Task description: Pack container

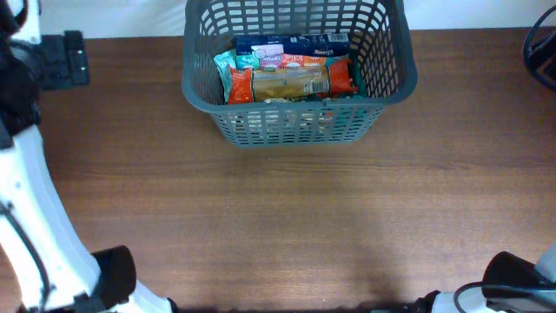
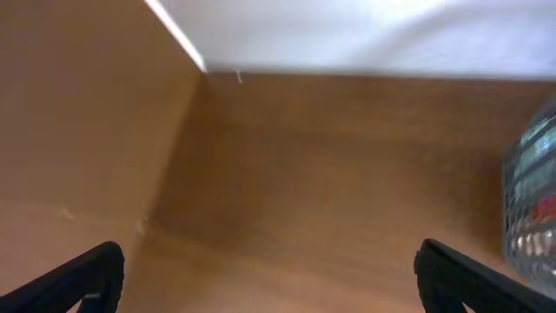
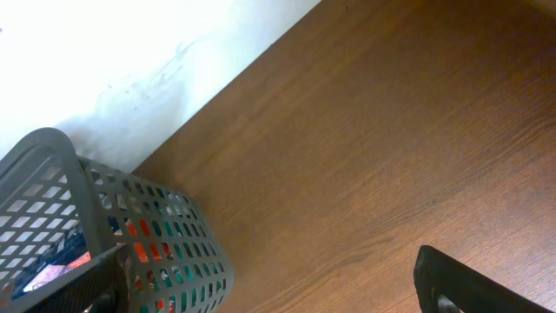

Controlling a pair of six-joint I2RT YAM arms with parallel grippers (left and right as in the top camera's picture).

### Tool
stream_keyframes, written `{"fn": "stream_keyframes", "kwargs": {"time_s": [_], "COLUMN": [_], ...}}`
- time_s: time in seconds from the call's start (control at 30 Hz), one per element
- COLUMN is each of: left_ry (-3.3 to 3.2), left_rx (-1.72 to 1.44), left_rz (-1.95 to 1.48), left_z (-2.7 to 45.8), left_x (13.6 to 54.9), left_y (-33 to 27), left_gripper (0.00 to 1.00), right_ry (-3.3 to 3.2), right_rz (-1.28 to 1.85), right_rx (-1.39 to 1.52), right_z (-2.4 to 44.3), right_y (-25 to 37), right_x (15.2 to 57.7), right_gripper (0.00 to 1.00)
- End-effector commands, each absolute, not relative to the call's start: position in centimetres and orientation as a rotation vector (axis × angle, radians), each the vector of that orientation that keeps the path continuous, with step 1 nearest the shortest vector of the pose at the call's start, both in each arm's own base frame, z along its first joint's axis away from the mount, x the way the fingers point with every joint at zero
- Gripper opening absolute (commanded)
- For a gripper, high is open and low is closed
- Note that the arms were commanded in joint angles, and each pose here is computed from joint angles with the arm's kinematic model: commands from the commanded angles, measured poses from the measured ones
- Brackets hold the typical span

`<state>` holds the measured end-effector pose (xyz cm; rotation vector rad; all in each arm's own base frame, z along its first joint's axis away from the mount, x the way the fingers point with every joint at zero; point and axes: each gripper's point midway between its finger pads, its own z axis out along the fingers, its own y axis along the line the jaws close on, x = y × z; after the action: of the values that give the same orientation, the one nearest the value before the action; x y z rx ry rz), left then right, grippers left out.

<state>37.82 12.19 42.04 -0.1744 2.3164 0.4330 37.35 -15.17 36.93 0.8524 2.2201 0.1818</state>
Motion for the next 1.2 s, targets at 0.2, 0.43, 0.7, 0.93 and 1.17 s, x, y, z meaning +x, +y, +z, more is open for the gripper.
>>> {"fn": "stream_keyframes", "kwargs": {"time_s": [0.2,0.43,0.7,0.93,1.17], "left_ry": [2.623,2.744,2.758,2.758,2.758], "left_rx": [-0.385,-0.395,-0.396,-0.396,-0.396], "left_rz": [0.288,0.260,0.257,0.257,0.257], "left_z": [30.1,26.0,25.5,25.5,25.5], "left_x": [38.5,38.3,38.1,38.1,38.1], "left_y": [16.7,16.7,16.6,16.6,16.6], "left_gripper": [0.99,0.99,0.99,0.99,0.99], "right_ry": [2.213,2.213,2.199,2.139,1.876], "right_rz": [0.188,0.188,0.201,0.303,0.074], "right_rx": [0.858,0.858,0.795,0.497,0.487], "right_z": [37.1,37.1,38.5,43.7,44.4], "right_y": [-15.2,-15.2,-13.2,-3.5,-4.0], "right_x": [37.4,37.4,37.1,33.0,24.1], "right_gripper": [0.99,0.99,0.99,0.99,0.99]}}
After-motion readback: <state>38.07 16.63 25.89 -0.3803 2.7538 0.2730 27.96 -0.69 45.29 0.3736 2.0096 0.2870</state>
